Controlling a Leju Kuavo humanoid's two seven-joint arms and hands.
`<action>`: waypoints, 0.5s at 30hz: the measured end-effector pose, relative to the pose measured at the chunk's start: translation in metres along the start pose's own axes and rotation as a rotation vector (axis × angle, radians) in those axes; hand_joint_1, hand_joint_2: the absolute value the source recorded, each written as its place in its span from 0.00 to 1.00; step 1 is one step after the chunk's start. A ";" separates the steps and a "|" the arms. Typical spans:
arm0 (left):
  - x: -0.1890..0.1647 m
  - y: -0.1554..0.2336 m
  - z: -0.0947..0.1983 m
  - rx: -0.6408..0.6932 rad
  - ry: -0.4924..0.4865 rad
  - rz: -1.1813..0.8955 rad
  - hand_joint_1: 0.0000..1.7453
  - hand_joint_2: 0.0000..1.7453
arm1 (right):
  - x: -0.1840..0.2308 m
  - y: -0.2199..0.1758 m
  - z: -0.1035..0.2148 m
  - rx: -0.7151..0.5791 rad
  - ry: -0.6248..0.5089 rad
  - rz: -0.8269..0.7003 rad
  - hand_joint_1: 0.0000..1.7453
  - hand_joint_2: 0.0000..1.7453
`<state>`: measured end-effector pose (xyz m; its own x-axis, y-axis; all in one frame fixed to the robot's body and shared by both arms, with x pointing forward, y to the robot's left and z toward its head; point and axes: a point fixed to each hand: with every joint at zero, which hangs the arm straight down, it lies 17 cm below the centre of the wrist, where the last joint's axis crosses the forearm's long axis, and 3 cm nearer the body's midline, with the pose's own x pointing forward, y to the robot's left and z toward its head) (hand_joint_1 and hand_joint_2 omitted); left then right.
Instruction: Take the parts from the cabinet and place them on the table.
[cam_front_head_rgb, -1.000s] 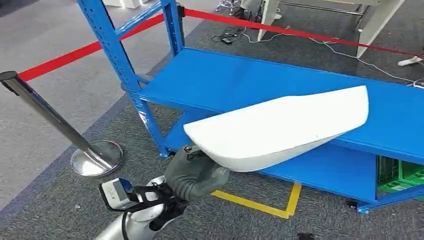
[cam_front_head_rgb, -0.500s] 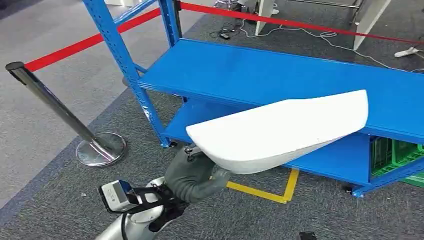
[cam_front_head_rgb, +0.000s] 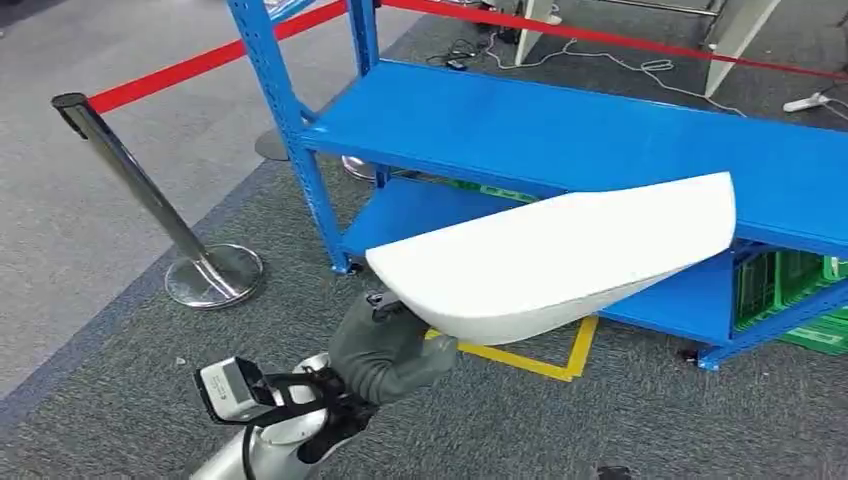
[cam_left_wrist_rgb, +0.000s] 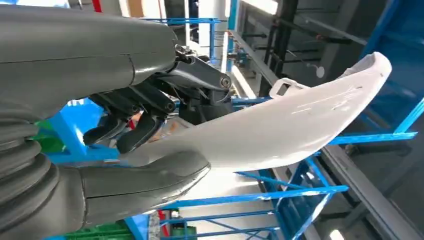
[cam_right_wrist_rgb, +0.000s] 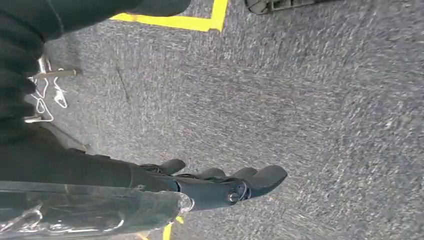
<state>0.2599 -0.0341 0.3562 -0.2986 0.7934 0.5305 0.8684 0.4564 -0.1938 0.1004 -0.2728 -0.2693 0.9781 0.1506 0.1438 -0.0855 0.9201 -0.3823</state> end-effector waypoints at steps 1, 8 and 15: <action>0.000 0.000 0.000 -0.001 -0.001 0.000 0.93 1.00 | 0.001 0.000 0.000 0.000 -0.001 0.000 0.00 1.00; 0.006 0.002 -0.001 0.010 -0.026 -0.018 0.93 1.00 | 0.006 -0.004 0.000 -0.024 -0.041 0.021 0.00 1.00; 0.008 0.002 0.000 0.013 -0.030 -0.020 0.93 1.00 | 0.003 -0.004 0.000 -0.025 -0.039 0.024 0.00 1.00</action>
<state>0.2590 -0.0268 0.3598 -0.3277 0.7957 0.5093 0.8570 0.4773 -0.1942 0.1035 -0.2762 -0.2677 0.9677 0.1868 0.1695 -0.1035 0.9070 -0.4083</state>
